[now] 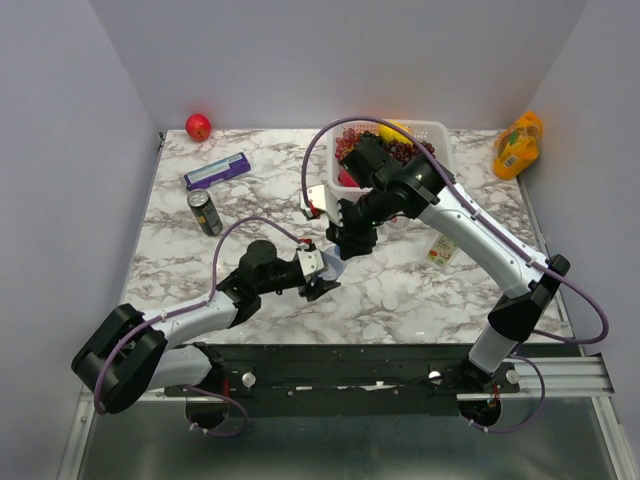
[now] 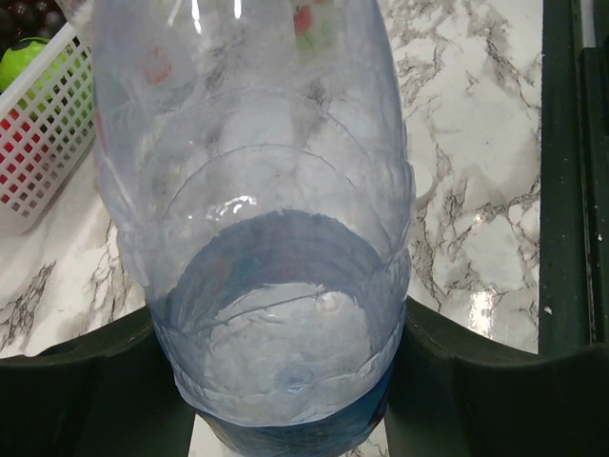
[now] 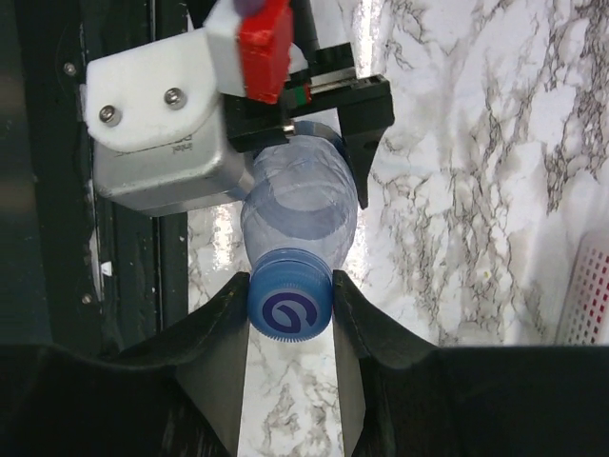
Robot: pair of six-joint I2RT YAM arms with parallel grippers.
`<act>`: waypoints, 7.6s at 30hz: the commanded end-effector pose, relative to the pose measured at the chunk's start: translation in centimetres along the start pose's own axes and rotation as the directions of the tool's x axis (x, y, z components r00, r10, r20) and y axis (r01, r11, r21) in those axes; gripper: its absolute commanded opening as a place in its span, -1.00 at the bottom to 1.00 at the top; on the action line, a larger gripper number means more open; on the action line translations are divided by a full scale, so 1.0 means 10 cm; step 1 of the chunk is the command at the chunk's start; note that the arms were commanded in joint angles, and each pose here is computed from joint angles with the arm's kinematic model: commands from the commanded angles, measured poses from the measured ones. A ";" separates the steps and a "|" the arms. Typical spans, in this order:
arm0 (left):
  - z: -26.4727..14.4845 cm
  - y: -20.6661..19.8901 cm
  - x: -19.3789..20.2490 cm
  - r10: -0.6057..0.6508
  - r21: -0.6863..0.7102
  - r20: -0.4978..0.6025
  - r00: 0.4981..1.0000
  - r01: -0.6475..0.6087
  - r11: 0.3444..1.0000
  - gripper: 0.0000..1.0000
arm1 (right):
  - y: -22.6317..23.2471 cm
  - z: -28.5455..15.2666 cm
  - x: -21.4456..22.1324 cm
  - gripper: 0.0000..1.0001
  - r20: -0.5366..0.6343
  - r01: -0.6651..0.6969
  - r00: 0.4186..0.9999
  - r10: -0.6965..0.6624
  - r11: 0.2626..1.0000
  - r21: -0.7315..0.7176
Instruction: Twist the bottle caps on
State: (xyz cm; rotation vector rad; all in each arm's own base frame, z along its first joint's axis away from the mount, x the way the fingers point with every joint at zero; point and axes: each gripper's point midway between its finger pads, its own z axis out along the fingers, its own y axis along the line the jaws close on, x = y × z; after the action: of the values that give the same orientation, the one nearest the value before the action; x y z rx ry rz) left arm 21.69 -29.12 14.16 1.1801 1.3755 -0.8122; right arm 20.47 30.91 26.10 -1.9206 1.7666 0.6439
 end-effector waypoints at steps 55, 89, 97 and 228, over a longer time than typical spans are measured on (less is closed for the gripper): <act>-0.22 0.52 0.30 -0.289 -0.391 -0.181 0.940 0.201 0.898 0.97 | -0.93 0.00 0.40 -0.75 -0.114 -0.338 0.925 0.363 0.921 0.192; -0.50 0.77 0.37 -0.401 -0.517 -0.183 0.898 0.259 0.816 0.97 | -1.53 0.39 1.13 0.23 -0.243 -0.371 0.859 0.451 0.874 0.312; -0.46 0.81 0.30 -0.383 -0.500 -0.180 0.906 0.251 0.829 0.97 | -1.60 0.34 1.01 0.31 -0.197 -0.365 0.878 0.437 0.875 0.318; -0.08 -0.50 -0.69 0.038 0.425 -0.056 0.998 -0.011 0.905 0.97 | 0.92 -0.70 0.15 -0.99 0.108 0.871 0.480 -0.870 0.488 0.055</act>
State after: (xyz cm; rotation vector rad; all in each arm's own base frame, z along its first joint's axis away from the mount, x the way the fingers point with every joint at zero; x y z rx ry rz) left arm 15.25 -30.04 19.75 1.6438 1.2979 -1.0922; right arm 12.33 23.73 28.90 -2.3910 0.6672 0.3839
